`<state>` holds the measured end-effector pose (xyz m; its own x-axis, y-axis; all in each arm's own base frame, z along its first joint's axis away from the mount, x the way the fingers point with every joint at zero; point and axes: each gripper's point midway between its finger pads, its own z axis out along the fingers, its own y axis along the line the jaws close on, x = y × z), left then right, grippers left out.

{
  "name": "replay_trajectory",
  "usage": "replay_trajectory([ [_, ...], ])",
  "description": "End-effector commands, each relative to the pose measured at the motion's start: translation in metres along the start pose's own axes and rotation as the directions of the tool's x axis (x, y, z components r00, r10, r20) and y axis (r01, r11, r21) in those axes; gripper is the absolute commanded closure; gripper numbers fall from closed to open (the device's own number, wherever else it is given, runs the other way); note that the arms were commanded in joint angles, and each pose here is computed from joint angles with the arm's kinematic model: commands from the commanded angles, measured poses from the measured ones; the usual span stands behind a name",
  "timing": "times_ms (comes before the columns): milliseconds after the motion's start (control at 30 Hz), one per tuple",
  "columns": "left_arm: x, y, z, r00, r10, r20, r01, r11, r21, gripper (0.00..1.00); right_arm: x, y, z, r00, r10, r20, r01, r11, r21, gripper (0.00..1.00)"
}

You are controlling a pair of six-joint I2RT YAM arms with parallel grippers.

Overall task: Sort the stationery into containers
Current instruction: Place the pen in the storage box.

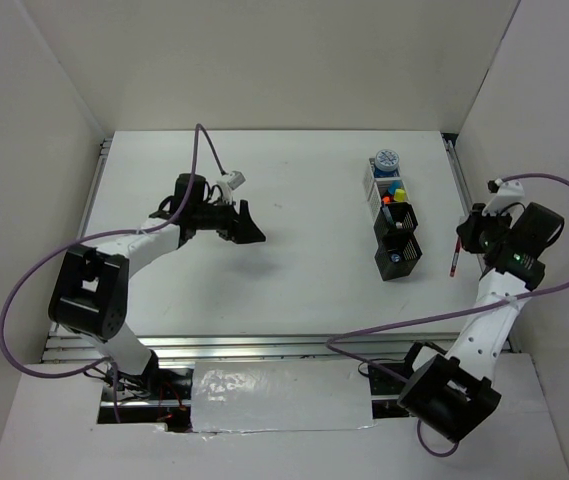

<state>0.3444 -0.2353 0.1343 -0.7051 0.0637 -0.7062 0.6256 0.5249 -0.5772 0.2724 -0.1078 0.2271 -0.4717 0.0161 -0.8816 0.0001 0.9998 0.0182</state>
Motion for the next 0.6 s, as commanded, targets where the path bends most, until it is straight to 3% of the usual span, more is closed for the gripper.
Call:
replay_trajectory([
  [0,-0.014,-0.010,-0.008,0.998,0.052,0.048,-0.053,0.998,0.017,0.23,-0.041,0.025,-0.013,0.990,-0.082,0.113,0.092,0.992,-0.092,1.00],
  [233,-0.021,-0.004,-0.019,0.996,0.064,0.059,-0.063,0.998,-0.014,0.23,-0.106,0.070,-0.010,0.942,-0.137,0.306,0.188,0.972,-0.145,1.00],
  [567,-0.016,0.003,-0.020,0.997,0.035,0.063,-0.033,0.999,-0.028,0.23,-0.168,0.069,0.034,0.882,-0.066,0.466,0.116,0.990,-0.081,1.00],
])
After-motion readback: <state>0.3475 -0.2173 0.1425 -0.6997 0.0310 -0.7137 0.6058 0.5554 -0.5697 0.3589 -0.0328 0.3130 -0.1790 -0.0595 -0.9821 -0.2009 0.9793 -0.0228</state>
